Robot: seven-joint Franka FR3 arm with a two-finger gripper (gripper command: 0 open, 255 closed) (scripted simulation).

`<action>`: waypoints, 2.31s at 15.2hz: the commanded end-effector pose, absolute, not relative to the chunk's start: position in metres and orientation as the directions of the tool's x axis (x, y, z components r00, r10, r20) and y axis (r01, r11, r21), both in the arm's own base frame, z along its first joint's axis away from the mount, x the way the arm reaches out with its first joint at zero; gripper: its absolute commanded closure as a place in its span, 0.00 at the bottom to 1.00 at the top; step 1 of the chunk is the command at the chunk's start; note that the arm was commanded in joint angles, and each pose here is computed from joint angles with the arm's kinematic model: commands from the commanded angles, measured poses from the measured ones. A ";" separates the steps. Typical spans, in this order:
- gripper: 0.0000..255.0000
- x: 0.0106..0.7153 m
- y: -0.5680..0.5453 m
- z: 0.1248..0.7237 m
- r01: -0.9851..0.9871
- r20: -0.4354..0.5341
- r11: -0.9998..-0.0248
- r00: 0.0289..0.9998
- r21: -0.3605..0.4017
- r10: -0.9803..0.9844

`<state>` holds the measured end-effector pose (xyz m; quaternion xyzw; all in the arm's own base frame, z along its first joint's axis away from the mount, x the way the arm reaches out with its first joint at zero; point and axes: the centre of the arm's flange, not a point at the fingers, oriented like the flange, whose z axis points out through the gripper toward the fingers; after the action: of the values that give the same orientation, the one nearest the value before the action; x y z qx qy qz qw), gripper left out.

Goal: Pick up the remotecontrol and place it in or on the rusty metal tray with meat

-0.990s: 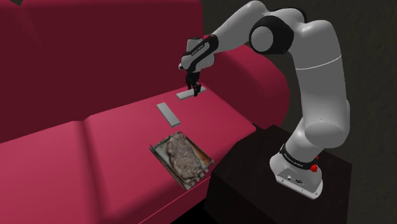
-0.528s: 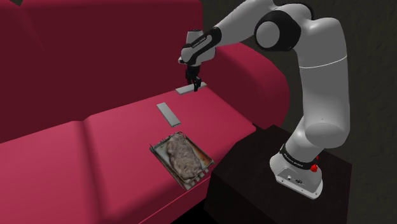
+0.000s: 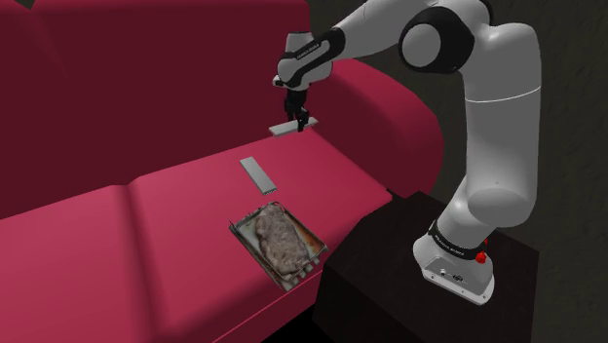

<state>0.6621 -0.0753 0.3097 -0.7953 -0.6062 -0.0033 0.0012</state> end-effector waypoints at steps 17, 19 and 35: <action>1.00 0.530 0.105 0.316 0.964 0.007 -0.265 0.265 0.002 0.964; 1.00 0.515 0.127 0.316 0.964 0.007 -0.265 0.265 0.002 0.964; 1.00 0.390 0.297 0.317 0.964 0.007 -0.265 0.265 0.002 0.964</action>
<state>0.3973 0.2881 0.3161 -0.7948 -0.6068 -0.0033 0.0012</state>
